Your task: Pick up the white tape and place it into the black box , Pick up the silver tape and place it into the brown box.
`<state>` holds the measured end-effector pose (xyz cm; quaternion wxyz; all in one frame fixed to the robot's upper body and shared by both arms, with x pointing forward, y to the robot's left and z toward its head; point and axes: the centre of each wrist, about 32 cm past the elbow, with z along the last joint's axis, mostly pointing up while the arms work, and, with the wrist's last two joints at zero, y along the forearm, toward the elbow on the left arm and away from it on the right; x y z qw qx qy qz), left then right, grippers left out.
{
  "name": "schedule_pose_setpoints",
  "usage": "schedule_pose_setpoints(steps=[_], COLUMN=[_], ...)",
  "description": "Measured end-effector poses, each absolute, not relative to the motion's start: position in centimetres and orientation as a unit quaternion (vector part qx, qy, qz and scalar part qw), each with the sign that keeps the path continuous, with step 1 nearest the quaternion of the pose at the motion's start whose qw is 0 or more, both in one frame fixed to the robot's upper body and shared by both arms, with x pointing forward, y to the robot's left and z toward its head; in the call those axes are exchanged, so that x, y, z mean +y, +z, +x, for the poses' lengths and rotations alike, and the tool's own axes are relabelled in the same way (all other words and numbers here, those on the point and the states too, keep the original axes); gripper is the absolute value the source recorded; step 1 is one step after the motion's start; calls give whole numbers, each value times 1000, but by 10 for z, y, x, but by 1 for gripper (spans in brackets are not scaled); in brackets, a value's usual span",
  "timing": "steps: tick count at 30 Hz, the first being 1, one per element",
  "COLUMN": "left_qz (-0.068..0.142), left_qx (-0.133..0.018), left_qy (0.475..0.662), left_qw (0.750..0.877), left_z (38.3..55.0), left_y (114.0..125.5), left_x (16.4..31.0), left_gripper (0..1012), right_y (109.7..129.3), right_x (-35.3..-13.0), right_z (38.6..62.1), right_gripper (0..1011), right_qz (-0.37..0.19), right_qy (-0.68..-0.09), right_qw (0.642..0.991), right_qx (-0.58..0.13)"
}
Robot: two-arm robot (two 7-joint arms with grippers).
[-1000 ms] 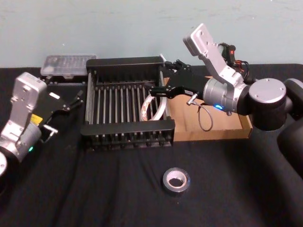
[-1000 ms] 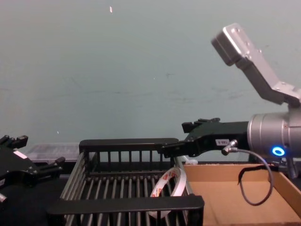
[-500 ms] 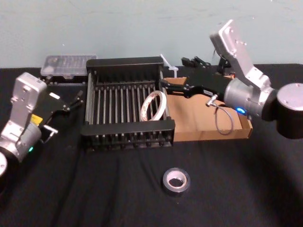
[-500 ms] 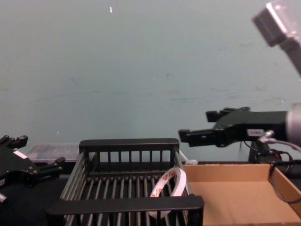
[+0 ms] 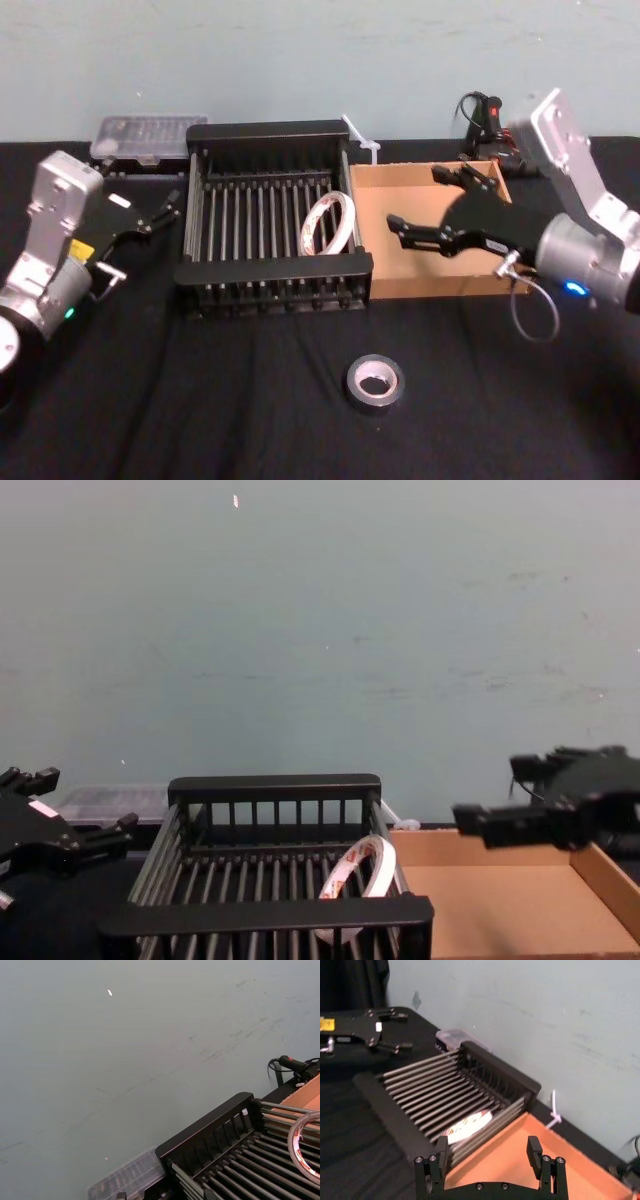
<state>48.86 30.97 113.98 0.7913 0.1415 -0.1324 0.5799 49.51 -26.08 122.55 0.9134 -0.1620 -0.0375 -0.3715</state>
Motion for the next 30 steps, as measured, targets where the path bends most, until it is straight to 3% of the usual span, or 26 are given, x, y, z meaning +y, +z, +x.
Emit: schedule_pose_setpoints(steps=[16,30], left_qz=[141,141], left_qx=[-132,-132], left_qy=[580,580], left_qw=[791,791], left_z=[489,489], left_y=[1140,1140], left_x=[310,310], left_gripper=[1001,1001], right_y=[1210,1198], right_x=[-266,-257], right_z=[455,451], right_gripper=[1000,1000], right_qz=[-205,-228], right_qy=[-326,-299], right_qw=[923,925], right_qx=[17,55])
